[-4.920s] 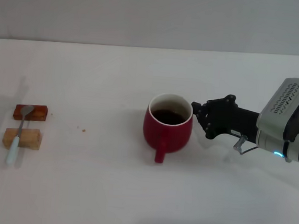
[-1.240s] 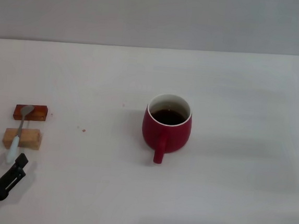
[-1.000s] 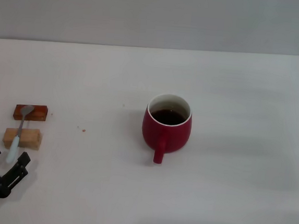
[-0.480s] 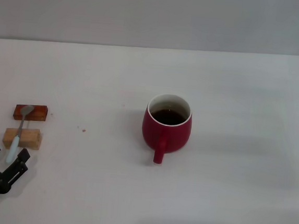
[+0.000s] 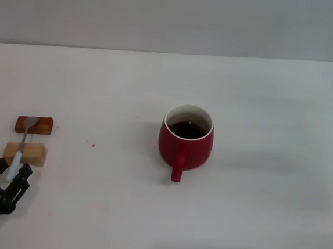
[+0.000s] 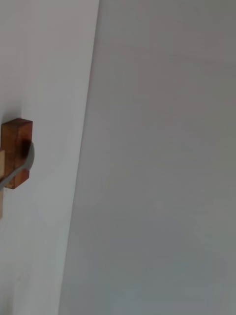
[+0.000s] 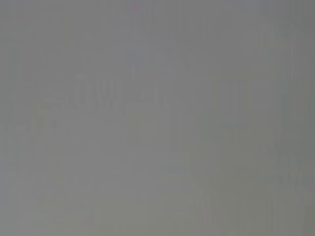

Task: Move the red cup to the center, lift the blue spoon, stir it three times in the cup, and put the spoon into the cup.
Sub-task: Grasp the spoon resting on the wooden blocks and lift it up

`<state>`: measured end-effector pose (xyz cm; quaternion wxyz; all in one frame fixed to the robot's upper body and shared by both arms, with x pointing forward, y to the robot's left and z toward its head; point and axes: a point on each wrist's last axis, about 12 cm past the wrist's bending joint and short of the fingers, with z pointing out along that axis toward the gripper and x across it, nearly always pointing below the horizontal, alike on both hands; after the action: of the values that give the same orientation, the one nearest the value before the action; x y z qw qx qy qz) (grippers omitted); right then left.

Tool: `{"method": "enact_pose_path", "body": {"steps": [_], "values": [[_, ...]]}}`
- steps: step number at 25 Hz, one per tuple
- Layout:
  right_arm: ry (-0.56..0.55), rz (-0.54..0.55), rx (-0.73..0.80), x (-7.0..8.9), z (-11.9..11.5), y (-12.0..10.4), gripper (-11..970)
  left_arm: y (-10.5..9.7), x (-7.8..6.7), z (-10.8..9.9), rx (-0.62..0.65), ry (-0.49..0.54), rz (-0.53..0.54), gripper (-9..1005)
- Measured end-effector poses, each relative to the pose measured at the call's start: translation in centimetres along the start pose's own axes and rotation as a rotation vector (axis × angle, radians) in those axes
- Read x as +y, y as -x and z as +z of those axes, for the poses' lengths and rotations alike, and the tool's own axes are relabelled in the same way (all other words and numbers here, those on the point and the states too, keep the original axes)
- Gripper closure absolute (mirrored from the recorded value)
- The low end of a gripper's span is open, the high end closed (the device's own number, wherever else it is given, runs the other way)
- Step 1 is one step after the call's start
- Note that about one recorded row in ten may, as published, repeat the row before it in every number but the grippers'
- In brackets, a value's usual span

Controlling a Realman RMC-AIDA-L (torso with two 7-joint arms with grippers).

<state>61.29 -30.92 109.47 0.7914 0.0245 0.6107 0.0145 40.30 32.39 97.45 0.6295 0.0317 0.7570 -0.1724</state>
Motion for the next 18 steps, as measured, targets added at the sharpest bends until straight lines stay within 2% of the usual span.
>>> {"method": "enact_pose_path", "body": {"steps": [18], "values": [[0.025,-0.006,0.008,0.43,-0.05,-0.14,452,0.01,0.08,0.3,0.007,0.003,-0.003,493]]}}
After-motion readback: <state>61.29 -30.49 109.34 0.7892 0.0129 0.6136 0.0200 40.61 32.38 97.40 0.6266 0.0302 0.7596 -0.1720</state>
